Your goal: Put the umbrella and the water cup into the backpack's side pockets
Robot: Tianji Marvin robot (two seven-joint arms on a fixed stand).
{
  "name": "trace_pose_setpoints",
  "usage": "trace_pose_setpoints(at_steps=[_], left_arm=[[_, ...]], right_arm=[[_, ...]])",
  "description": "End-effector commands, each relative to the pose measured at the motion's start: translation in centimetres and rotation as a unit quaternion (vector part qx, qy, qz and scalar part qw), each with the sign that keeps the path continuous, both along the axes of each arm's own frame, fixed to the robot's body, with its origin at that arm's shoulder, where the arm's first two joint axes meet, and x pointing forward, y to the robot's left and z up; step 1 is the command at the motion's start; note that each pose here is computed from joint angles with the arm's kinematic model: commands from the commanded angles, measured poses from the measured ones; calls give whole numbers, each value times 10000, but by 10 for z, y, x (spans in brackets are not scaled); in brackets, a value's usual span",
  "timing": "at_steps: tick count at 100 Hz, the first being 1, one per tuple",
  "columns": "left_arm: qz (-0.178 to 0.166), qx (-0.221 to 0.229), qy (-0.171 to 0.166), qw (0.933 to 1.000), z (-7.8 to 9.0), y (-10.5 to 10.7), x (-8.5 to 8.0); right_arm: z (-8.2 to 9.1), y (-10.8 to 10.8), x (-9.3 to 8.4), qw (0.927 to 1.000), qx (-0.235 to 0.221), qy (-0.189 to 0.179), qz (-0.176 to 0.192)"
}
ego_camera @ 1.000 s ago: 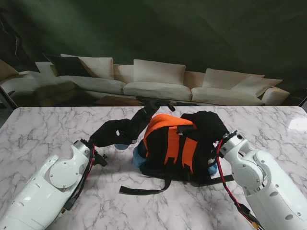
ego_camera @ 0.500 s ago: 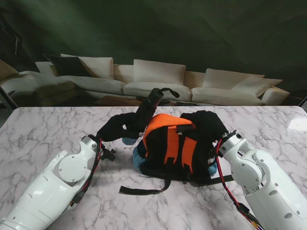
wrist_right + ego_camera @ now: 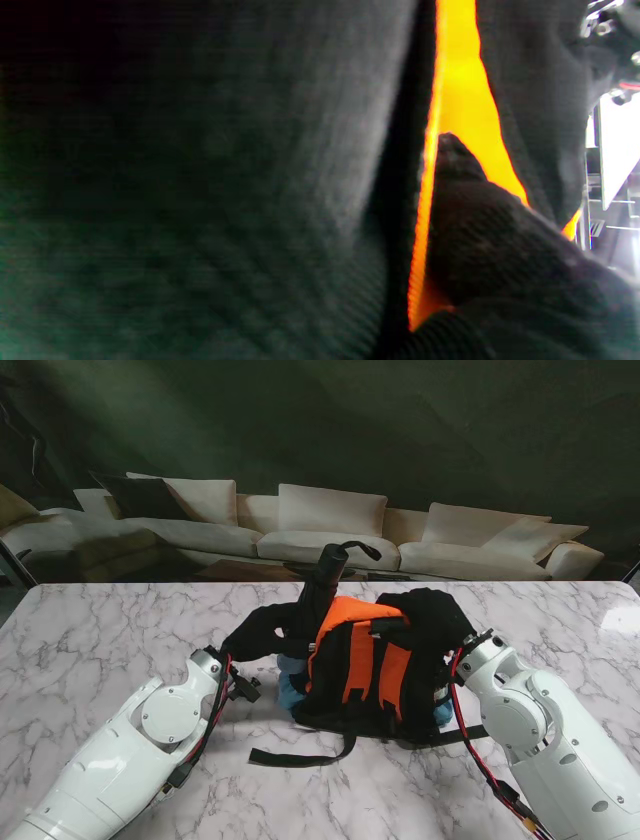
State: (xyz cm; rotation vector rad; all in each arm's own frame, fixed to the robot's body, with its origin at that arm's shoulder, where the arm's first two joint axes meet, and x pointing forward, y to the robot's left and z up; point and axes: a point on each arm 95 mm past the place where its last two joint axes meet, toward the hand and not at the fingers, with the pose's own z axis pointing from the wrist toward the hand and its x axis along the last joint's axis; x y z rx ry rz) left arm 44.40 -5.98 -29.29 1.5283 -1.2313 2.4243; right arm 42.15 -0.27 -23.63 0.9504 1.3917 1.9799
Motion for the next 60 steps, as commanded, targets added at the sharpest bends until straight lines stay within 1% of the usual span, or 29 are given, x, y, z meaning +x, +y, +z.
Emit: trace_pose_setpoints(at_steps=[1, 11, 22, 38, 60], left_arm=[[-235, -34, -20, 9997, 2, -14, -6], [-244, 45, -49, 9997, -2, -15, -5], [-143, 116, -138, 9997, -4, -17, -1], [-77, 115, -107, 9998, -5, -18, 1], [-118, 193, -89, 9997, -7, -21, 2]], right_arm=[[-8, 4, -1, 9999, -39, 131, 27], [-9, 5, 0, 9999, -29, 146, 33], [-9, 8, 1, 9999, -22, 156, 66], [-9, 11, 1, 9998, -13, 157, 111], [-8, 11, 1, 9998, -5, 153, 124]])
